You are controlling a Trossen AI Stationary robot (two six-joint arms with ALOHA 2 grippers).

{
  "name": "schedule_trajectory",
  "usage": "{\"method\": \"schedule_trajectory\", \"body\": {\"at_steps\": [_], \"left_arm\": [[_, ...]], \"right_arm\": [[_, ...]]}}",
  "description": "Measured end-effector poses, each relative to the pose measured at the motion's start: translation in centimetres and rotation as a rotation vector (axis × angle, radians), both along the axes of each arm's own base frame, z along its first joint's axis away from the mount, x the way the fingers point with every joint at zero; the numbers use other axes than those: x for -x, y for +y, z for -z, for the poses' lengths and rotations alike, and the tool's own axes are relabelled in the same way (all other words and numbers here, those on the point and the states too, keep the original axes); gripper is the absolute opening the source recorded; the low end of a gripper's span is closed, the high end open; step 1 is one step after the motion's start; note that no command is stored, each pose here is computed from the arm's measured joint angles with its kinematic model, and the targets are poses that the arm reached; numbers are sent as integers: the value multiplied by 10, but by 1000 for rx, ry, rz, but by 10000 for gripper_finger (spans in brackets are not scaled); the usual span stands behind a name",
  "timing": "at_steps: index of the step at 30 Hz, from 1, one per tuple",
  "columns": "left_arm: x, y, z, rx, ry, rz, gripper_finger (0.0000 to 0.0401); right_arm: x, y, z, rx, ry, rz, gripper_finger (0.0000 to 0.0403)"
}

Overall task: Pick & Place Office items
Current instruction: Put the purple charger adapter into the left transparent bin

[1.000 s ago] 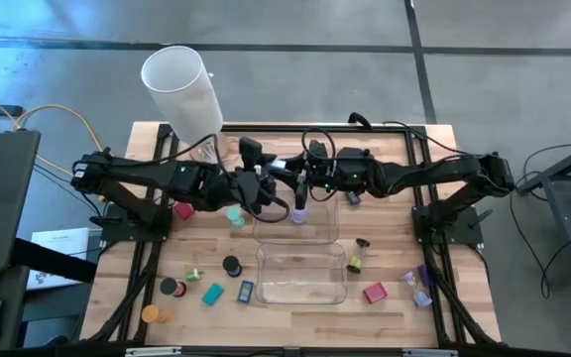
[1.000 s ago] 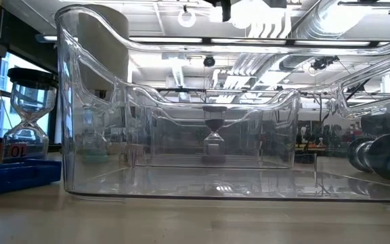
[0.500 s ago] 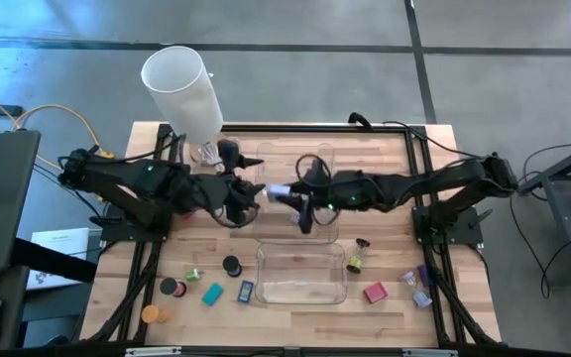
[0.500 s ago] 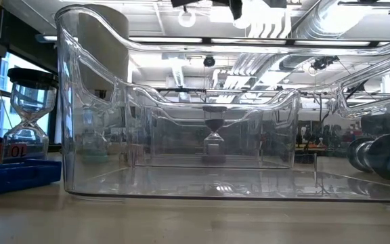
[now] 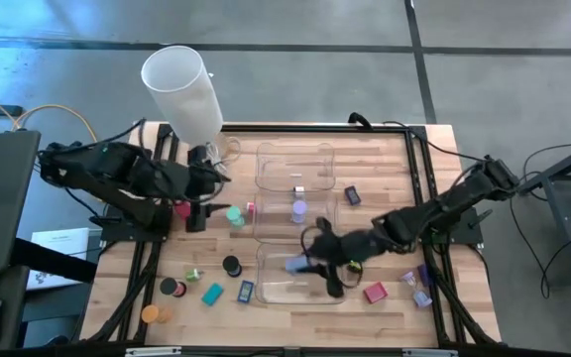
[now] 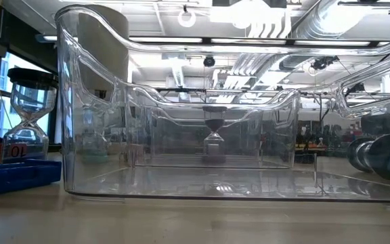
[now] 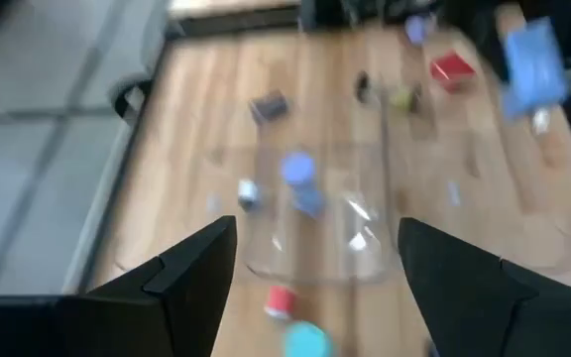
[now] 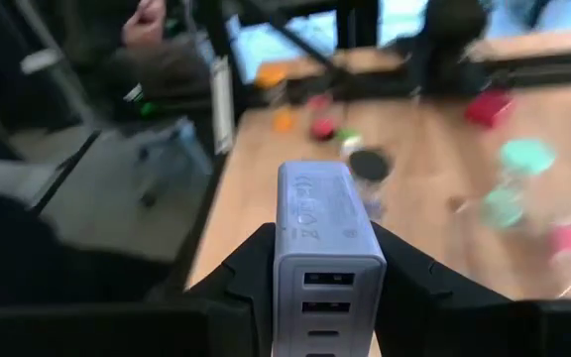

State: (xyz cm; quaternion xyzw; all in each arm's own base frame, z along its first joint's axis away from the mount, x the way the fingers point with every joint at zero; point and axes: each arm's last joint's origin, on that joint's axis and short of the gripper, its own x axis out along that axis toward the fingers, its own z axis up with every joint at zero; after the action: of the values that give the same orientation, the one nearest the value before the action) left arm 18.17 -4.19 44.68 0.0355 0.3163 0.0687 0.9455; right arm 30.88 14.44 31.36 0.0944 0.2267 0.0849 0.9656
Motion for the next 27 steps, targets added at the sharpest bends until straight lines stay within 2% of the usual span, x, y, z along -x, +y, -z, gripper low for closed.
{"method": "schedule_trajectory", "body": {"at_steps": [6,10,18,21,27], "left_arm": [[-1,-18,20,66,70,35,271],[-2,-30,43,72,114,52,271],[15,-54,89,91,-55,27,271],[21,-63,104,92,-107,31,271],[21,-76,125,88,-122,62,271]], "right_arm": [[18,19,12,-3,135,62,109],[17,32,31,22,206,90,109],[-3,62,79,85,207,137,109],[-12,64,95,107,216,171,109],[-29,56,121,94,232,269,109]]}}
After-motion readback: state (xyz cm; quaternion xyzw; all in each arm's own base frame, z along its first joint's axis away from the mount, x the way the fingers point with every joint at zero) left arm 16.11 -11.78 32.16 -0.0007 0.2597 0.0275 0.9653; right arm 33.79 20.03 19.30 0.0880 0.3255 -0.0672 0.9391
